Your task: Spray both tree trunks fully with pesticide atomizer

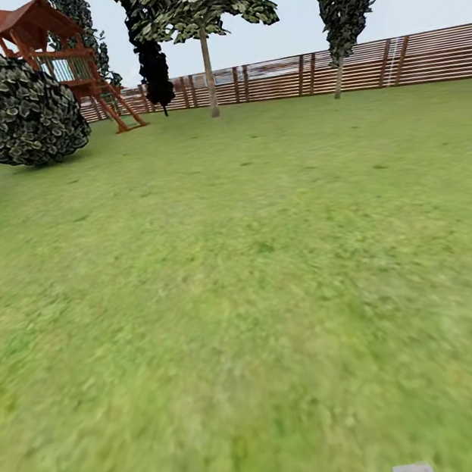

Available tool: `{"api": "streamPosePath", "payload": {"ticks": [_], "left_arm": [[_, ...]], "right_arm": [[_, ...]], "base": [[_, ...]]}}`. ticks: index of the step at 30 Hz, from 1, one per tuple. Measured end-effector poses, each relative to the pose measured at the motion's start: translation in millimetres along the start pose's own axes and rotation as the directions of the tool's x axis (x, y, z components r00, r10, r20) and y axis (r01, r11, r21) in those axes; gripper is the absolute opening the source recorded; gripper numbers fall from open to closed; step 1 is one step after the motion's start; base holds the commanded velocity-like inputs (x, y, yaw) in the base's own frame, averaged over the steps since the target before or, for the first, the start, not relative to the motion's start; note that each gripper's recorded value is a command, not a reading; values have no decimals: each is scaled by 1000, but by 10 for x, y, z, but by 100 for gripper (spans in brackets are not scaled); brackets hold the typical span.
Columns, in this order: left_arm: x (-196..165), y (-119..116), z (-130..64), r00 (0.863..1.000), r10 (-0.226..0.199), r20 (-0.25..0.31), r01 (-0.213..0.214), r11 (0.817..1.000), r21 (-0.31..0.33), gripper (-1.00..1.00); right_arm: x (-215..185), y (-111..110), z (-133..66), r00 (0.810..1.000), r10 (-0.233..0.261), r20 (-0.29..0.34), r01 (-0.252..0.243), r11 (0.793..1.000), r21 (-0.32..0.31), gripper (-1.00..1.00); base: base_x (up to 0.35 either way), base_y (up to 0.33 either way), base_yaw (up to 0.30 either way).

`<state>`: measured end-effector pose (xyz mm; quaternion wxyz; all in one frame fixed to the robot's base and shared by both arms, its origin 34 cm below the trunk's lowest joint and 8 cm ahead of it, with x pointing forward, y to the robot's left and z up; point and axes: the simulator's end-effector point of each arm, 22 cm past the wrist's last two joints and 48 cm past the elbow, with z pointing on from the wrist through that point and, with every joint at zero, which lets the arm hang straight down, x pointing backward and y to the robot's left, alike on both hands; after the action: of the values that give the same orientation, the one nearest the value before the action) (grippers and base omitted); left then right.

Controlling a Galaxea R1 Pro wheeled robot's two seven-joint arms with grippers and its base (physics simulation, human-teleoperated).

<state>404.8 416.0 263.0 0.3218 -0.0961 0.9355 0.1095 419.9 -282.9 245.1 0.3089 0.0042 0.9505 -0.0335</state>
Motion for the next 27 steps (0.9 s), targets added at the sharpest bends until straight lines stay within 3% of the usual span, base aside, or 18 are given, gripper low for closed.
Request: {"api": "streamPosePath", "payload": {"ticks": [27], "left_arm": [[0, -1, 0, 1000, 0, 0, 0, 1000, 0, -100]], "right_arm": [[-1, 0, 0, 1000, 0, 0, 0, 1000, 0, 100]], "base": [[341, 0, 0]]}}
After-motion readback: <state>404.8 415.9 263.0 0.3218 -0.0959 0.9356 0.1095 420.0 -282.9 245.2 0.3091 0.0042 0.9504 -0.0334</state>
